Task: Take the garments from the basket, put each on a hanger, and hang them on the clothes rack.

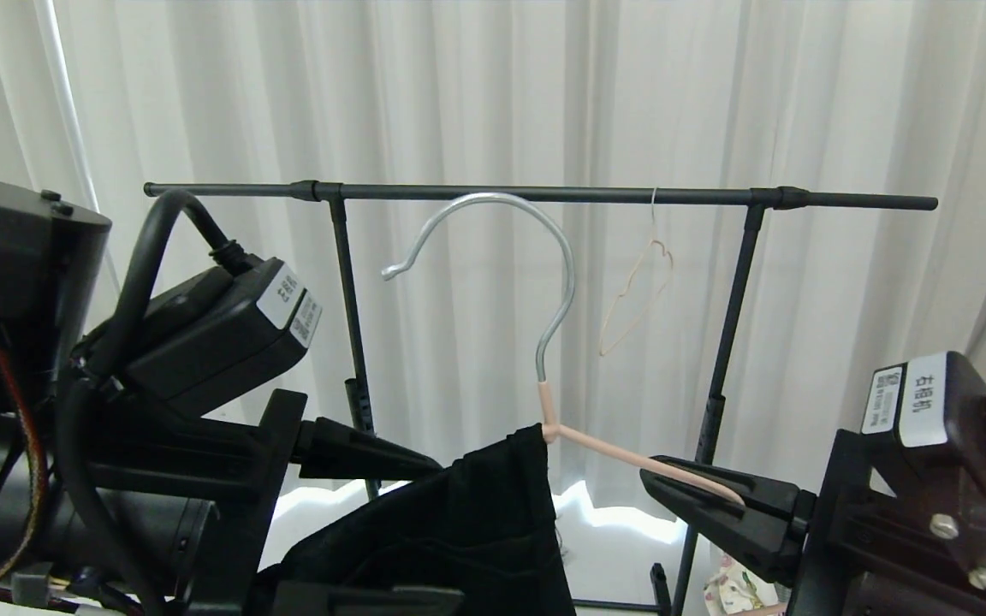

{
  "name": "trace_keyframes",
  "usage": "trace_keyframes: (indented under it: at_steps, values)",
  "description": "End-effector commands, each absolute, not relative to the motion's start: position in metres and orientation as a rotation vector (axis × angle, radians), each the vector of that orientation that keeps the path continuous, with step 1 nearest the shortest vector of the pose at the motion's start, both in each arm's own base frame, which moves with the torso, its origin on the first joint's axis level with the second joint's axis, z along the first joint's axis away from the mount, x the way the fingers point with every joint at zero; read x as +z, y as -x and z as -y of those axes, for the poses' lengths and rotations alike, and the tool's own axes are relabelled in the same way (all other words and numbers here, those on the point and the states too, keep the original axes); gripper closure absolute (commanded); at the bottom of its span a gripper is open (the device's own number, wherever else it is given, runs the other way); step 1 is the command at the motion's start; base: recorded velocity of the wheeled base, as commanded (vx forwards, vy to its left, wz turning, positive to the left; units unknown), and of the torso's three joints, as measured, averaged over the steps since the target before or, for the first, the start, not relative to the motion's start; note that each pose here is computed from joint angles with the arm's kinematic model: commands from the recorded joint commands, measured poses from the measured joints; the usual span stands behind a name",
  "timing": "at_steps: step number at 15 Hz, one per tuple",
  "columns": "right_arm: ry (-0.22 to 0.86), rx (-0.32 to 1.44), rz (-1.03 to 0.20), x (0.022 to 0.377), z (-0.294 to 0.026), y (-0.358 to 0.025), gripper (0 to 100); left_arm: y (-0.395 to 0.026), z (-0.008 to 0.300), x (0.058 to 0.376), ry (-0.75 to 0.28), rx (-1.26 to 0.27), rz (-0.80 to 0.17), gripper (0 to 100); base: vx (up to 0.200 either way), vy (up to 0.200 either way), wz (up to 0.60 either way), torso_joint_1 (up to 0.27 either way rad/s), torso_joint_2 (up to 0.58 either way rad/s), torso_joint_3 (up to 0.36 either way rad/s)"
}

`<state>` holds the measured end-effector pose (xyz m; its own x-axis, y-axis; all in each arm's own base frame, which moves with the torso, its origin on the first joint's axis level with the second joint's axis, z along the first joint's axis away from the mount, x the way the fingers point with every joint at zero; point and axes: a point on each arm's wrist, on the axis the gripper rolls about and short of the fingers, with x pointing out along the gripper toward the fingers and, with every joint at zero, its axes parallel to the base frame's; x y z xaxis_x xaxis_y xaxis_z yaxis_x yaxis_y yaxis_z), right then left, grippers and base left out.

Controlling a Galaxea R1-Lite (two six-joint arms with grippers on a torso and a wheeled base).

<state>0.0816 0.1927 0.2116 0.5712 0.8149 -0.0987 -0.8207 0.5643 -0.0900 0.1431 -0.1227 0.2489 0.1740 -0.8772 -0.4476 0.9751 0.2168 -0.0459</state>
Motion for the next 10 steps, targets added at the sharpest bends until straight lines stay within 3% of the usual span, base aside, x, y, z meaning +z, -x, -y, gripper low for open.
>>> trace_keyframes:
  at_steps: [1, 6, 7, 10]
  values:
    - [0.132, 0.964, -0.05, 0.2104, -0.1945, -0.082, 100, -0.1437, 0.123, 0.2469, -0.277, -1.335, -0.432, 100, 0.0, 0.0, 0.0, 0.0, 0.0, 0.0]
    - [0.13, 0.962, -0.048, 0.2105, -0.1949, -0.0822, 100, -0.1438, 0.1228, 0.2469, -0.276, -1.334, -0.432, 100, 0.0, 0.0, 0.0, 0.0, 0.0, 0.0]
    - [0.135, 0.964, -0.049, 0.2097, -0.1948, -0.0818, 0, -0.1444, 0.1228, 0.2467, -0.276, -1.332, -0.432, 100, 0.0, 0.0, 0.0, 0.0, 0.0, 0.0]
    - [0.137, 0.968, -0.049, 0.2094, -0.1947, -0.0807, 0, -0.1457, 0.1206, 0.2454, -0.293, -1.28, -0.438, 100, 0.0, 0.0, 0.0, 0.0, 0.0, 0.0]
